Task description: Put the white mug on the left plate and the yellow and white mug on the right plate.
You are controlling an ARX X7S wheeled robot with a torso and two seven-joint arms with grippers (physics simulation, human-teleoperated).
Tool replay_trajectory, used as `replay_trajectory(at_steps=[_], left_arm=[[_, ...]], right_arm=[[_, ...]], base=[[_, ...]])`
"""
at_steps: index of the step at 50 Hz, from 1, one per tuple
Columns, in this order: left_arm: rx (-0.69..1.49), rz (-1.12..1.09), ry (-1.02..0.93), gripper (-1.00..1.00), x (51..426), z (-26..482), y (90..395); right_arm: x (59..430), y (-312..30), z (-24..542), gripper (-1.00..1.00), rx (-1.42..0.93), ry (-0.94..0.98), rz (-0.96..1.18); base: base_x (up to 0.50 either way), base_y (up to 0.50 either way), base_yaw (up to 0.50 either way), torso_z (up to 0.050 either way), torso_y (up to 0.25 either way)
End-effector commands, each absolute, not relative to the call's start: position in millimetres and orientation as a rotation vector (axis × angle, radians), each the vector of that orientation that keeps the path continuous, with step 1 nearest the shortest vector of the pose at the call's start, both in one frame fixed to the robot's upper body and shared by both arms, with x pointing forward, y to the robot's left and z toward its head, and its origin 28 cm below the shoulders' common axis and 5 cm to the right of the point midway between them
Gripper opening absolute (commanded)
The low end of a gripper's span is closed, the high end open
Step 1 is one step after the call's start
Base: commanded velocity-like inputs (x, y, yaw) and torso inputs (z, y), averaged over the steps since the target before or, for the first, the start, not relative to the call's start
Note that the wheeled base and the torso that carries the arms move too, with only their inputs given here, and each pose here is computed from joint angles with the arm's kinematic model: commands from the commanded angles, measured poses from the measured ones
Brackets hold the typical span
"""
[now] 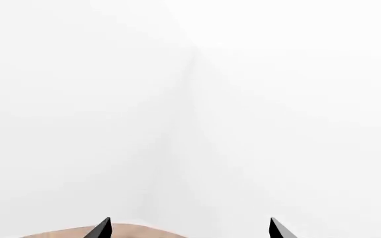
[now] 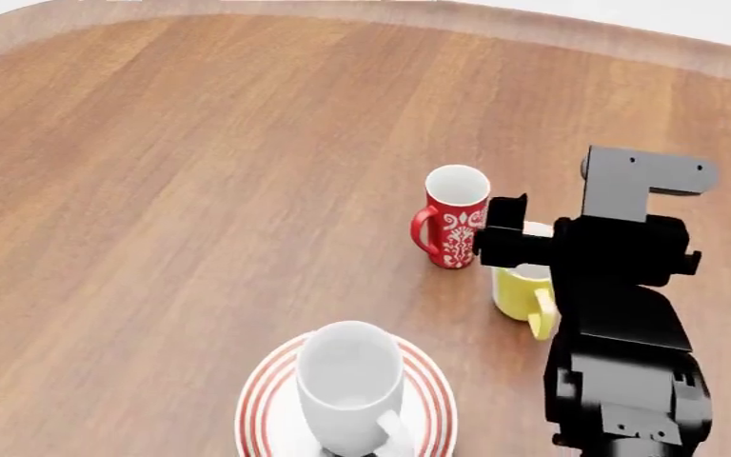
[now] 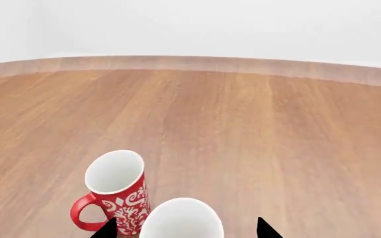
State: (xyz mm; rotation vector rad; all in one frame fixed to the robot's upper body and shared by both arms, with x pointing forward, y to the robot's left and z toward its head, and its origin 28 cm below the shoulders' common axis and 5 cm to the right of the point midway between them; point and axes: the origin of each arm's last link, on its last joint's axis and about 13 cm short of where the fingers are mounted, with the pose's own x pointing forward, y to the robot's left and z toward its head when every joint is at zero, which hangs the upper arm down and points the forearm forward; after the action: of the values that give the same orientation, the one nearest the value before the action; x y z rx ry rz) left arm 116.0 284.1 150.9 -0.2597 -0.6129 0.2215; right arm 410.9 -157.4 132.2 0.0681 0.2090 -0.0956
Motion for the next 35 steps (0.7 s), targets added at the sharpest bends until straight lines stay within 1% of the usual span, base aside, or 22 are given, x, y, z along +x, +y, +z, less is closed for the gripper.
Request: replay_trajectory(at_steps=[1,8,16,24,26,33,35], left_arm=[[-0.271,0.197,-0.614,1.0,114.7,151.3,282.6],[-0.243,0.213,-0.601,1.0,117.0,149.9,282.1],[-0.253,0.199,-0.599,1.0,116.8,148.8,281.5],[-0.281,0.198,-0.612,1.0,115.6,148.5,281.6],[-0.279,0.197,-0.61,1.0,116.8,147.6,281.3],[-0.246,0.201,-0.613,1.0,117.9,147.6,280.6],[-0.229,0.196,-0.613,1.0,117.8,148.2,279.6]], right_arm=[[412.3,-150.8,132.2,1.0,0.075,0.254,-0.071],[412.9,-148.4,134.3,1.0,0.053,0.275,-0.035],[415.4,-148.4,142.1,1.0,0.044,0.265,-0.037],[421.1,-153.3,163.2,1.0,0.063,0.217,-0.053],[423.1,-155.1,170.6,1.0,0.062,0.187,-0.061],[424.2,-158.2,177.6,1.0,0.051,0.179,-0.067],[424.3,-158.9,178.1,1.0,0.053,0.175,-0.07]], base=[[0.0,0.0,0.0,0.0,0.0],[0.0,0.0,0.0,0.0,-0.02],[0.0,0.0,0.0,0.0,-0.25],[0.0,0.0,0.0,0.0,0.0],[0.0,0.0,0.0,0.0,0.0],[0.0,0.0,0.0,0.0,0.0],[0.0,0.0,0.0,0.0,-0.25]])
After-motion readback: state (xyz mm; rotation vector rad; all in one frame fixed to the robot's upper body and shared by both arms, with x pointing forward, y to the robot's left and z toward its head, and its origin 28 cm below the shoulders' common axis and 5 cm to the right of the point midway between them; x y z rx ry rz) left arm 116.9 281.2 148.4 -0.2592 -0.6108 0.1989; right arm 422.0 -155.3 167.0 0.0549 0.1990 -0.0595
